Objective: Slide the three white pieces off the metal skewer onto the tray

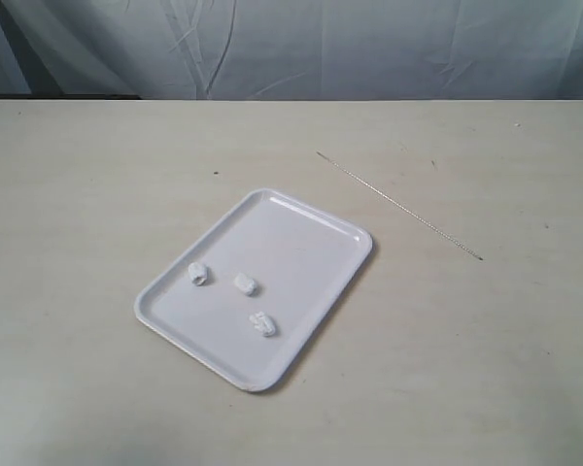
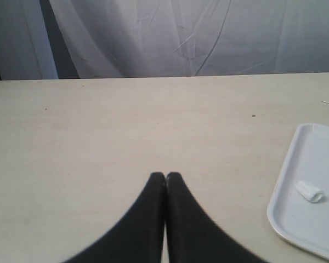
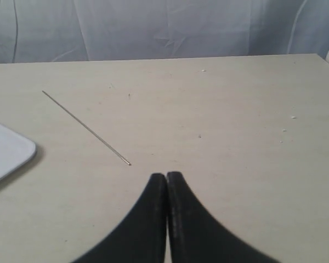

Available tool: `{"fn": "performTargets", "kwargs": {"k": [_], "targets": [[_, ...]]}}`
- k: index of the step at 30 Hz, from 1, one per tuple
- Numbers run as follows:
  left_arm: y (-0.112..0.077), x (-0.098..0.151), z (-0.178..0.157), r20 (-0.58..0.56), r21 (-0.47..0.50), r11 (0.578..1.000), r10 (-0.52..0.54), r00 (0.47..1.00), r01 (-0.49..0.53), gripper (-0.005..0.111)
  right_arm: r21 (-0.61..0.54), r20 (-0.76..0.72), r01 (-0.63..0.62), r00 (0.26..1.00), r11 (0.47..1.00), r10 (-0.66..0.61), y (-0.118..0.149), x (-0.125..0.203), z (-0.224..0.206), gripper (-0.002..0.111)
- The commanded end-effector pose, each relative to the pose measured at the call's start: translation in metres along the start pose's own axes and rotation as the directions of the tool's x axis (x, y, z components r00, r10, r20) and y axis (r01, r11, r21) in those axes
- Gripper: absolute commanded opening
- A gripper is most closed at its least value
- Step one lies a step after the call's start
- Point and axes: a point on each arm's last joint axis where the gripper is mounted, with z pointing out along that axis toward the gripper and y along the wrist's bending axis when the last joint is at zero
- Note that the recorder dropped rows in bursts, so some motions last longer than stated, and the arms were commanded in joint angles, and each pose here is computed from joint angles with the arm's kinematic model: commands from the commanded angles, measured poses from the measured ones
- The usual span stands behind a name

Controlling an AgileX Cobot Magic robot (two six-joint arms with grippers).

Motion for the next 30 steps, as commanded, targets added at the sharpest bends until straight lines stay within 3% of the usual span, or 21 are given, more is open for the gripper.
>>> {"fn": "performTargets", "kwargs": {"k": [1,30], "targets": [[-0.0001,0.001,-0.0001,0.0,-0.001,1.0,-0.018,1.0,0.018,0.0,0.008,0.016,0.002,1.0,1.0,-0.002,-0.0005,0.0001,0.0001,0.0],[0.0047,0.0002,-0.0003,0.011,-0.067,0.997,-0.037,0.999,0.037,0.0,0.005,0.016,-0.005,1.0,1.0,0.005,-0.0003,0.0001,0.0001,0.0]]}}
